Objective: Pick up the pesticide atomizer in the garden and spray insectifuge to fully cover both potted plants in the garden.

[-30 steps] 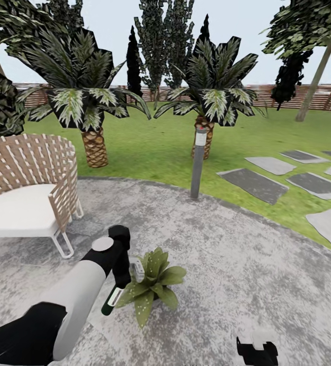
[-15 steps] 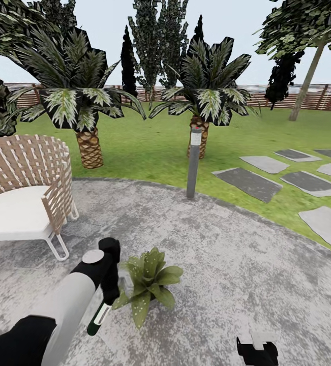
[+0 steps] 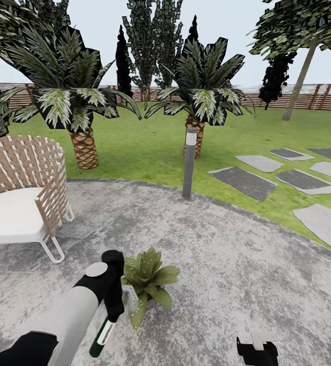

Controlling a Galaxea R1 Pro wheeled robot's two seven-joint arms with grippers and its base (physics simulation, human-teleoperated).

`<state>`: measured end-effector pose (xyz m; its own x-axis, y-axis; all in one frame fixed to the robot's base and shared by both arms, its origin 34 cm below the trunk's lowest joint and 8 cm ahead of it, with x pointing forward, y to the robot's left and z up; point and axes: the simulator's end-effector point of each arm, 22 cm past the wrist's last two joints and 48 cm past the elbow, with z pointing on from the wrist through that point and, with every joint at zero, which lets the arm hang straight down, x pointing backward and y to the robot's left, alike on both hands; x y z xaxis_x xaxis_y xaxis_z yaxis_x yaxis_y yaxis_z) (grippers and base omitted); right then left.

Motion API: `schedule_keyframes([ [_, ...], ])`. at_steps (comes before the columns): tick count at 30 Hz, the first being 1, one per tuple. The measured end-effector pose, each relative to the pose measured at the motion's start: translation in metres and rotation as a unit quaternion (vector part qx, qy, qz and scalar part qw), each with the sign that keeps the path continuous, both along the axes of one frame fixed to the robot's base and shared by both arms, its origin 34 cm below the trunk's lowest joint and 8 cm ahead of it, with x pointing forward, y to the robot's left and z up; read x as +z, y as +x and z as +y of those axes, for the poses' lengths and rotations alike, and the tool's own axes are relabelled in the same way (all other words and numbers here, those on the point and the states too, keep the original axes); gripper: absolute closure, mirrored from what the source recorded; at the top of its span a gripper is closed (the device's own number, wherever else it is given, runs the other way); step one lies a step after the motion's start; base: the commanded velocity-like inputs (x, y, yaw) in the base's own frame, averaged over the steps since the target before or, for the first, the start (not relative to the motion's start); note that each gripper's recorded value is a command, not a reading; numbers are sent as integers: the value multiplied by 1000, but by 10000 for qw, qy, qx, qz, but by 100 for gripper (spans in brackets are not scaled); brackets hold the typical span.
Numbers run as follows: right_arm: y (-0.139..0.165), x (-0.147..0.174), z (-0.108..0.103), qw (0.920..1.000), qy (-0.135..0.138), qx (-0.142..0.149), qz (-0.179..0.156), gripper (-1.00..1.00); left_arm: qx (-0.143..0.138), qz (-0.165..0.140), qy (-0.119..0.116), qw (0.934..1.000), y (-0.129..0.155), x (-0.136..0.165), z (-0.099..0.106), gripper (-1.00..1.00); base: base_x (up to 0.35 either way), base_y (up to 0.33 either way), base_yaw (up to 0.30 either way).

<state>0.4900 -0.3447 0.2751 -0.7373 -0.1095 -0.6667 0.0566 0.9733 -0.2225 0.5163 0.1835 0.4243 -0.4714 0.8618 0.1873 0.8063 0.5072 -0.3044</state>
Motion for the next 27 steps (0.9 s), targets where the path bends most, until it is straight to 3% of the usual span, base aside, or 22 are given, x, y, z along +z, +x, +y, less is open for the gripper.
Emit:
schedule_keyframes([
  [9,0,0,0,10000,-6,11,6,-100,129,83,140,9998,-6,-5,17,100,0,0,0],
  [17,0,0,0,10000,-8,12,4,-100,33,58,-76,9999,-6,-2,-13,100,0,-57,0],
  [27,0,0,0,10000,-7,9,2,-100,101,-18,15,9999,-2,-5,-1,100,-13,-119,-41],
])
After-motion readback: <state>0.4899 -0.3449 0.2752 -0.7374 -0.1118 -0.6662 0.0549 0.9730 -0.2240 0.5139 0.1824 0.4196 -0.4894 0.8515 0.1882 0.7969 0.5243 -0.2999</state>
